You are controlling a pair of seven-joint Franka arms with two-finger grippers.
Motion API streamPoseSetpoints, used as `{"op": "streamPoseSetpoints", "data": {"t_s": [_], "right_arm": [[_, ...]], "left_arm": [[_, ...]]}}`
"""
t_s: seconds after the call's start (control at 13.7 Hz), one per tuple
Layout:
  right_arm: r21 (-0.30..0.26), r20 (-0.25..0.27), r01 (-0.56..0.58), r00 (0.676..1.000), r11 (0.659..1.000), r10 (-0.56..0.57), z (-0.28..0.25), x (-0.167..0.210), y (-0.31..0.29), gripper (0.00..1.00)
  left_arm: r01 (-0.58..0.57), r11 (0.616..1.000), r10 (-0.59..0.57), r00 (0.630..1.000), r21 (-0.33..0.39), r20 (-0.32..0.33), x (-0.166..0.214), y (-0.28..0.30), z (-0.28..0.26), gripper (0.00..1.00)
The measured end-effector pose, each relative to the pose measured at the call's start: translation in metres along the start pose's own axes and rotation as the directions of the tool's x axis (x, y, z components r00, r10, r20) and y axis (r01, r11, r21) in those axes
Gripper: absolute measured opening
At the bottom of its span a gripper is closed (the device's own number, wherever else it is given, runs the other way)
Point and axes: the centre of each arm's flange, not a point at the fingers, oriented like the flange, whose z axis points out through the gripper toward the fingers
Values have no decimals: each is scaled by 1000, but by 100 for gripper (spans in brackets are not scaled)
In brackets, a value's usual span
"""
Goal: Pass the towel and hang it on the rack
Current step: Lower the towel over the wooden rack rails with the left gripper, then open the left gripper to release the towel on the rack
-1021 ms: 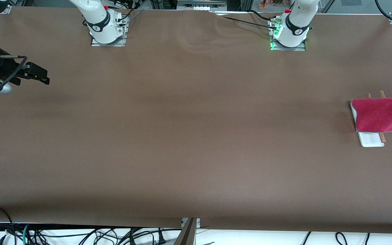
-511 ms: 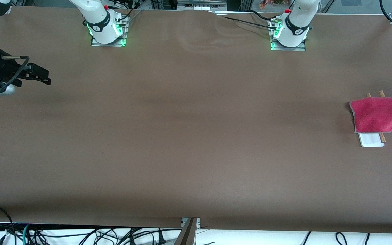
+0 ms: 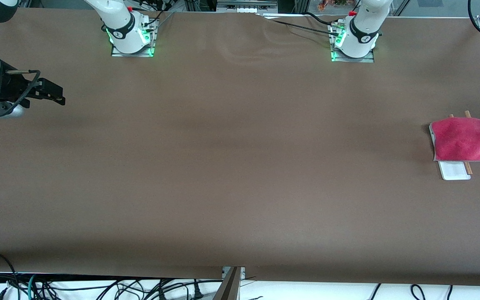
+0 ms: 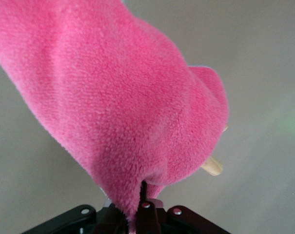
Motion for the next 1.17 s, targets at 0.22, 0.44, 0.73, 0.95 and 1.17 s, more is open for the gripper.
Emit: {"op": "streamPoseSetpoints", "data": {"t_s": [0.22, 0.44, 0.73, 0.95, 1.17], "right_arm": [[0, 0, 0, 1000, 1000, 0, 0, 0, 0, 100], [0, 0, 0, 1000, 1000, 0, 0, 0, 0, 100], [0, 2, -1, 1000, 1000, 1, 1, 1, 1, 100], [0, 3, -1, 1000, 1000, 1, 2, 1, 1, 100], [0, 4, -1, 1000, 1000, 1, 2, 1, 1, 100]], "left_arm": [[6, 1000, -6, 1000, -3, -8, -4, -6, 12, 7], [10, 1000, -10, 1000, -3, -10, -6, -7, 13, 37], [17, 1000, -17, 1000, 26, -16, -10, -11, 2, 78], [25, 994, -21, 999, 105, -40, -9, -15, -40, 100], [5, 989, 6, 997, 147, -75, 9, 13, -109, 100]]}}
